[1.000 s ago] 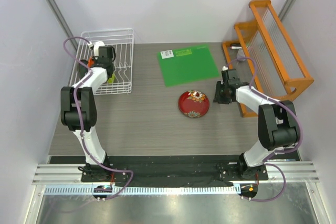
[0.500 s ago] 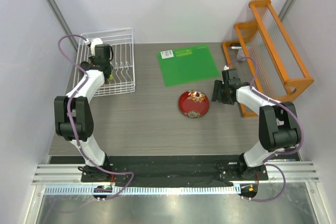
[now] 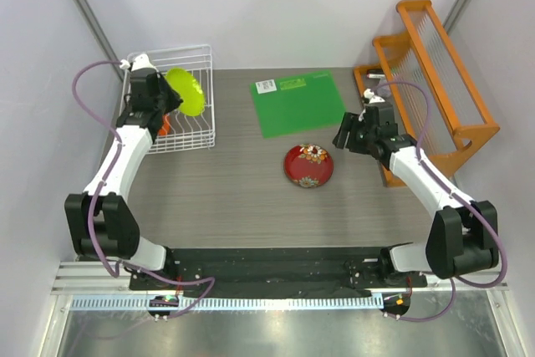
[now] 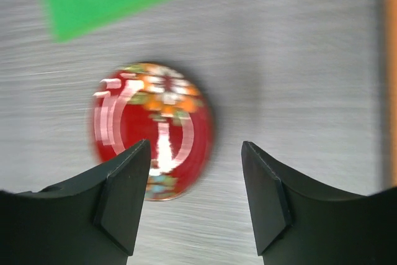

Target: Unload the plates from the dish rack

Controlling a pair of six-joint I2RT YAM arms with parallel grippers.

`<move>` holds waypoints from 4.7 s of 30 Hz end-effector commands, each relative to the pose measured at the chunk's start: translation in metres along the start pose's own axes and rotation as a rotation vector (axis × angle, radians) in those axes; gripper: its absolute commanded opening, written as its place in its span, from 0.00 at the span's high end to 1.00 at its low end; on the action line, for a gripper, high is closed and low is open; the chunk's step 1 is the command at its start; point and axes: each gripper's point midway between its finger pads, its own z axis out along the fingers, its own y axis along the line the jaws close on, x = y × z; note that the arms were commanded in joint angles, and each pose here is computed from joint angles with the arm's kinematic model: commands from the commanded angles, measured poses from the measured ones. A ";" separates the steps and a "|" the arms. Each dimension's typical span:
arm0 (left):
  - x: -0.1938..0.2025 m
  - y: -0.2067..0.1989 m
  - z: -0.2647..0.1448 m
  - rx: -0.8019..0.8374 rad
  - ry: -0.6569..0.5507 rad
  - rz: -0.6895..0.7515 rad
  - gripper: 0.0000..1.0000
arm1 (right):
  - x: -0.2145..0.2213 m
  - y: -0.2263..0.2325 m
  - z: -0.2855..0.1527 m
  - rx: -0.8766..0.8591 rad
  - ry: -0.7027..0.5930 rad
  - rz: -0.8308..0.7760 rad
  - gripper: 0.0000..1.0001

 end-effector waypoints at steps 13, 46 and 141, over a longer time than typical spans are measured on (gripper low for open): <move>0.135 -0.187 -0.082 0.870 0.446 -0.349 1.00 | -0.027 0.157 -0.021 -0.835 -0.023 0.168 0.36; 0.140 -0.121 -0.049 0.295 0.238 0.095 0.08 | 0.015 0.046 0.005 -0.310 0.065 0.144 0.99; -0.050 0.109 0.028 -0.425 -0.133 0.126 1.00 | 0.049 -0.020 0.044 0.043 0.156 -0.002 0.35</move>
